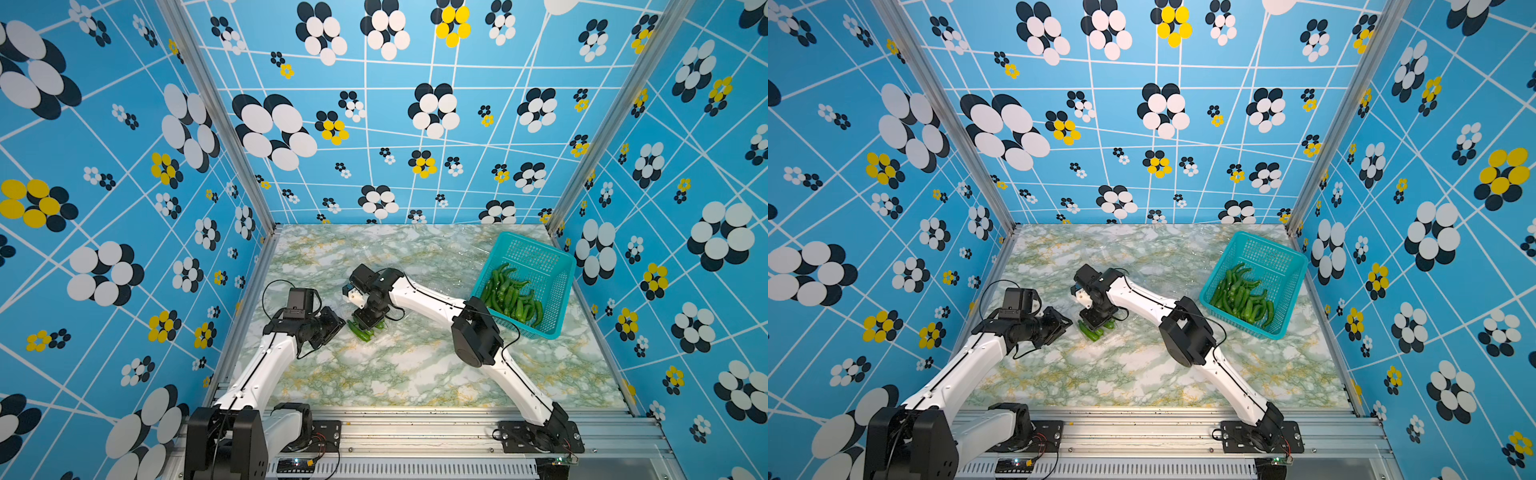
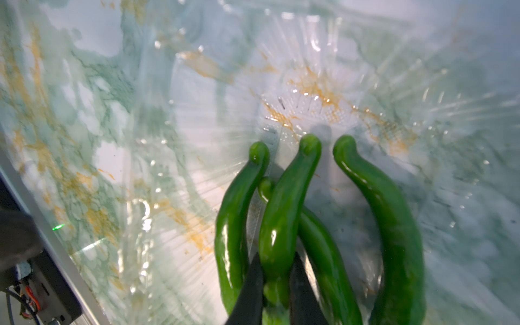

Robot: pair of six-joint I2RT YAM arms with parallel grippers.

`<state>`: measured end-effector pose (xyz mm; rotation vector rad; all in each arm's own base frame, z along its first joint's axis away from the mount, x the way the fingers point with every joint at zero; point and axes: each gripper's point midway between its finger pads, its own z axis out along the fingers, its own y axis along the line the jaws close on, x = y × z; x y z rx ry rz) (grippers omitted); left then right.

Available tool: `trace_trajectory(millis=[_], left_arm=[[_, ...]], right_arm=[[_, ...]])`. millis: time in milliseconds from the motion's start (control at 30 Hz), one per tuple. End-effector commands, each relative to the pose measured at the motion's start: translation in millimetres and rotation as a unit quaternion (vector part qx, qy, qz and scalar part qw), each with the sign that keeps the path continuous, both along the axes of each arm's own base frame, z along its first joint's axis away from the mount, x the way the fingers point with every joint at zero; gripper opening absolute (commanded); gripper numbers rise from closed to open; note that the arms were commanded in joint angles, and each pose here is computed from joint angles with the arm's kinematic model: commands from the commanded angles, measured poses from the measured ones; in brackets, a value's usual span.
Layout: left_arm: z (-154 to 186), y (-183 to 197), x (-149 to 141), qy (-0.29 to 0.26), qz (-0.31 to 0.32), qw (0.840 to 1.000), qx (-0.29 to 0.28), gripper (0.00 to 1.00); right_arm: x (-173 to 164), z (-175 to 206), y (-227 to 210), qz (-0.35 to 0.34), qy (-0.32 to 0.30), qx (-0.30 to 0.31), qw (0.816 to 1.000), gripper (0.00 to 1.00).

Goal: Take small green peppers out of containers
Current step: Pick up the green pepper from the packing box, then place the green pepper in the basket.

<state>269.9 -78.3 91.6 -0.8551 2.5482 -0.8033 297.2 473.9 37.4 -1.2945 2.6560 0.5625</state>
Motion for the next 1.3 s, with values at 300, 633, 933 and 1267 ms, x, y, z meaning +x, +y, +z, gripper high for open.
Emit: trace_trajectory(millis=[300, 633, 933, 1267], left_arm=[[9, 8, 4, -0.017, 0.021, 1.0, 0.008, 0.36], [48, -14, 24, -0.057, 0.001, 0.998, 0.002, 0.36], [106, -113, 67, -0.112, -0.108, 0.988, 0.01, 0.36], [115, -253, 101, -0.12, -0.247, 0.962, -0.003, 0.36]], right_arm=[[-12, 107, -16, 0.004, -0.044, 0.042, 0.998, 0.06], [21, 182, -76, -0.064, -0.133, 0.065, 0.987, 0.05], [76, 246, -240, -0.265, -0.219, 0.061, 0.937, 0.06], [80, 225, -403, -0.456, -0.197, 0.051, 0.866, 0.07]])
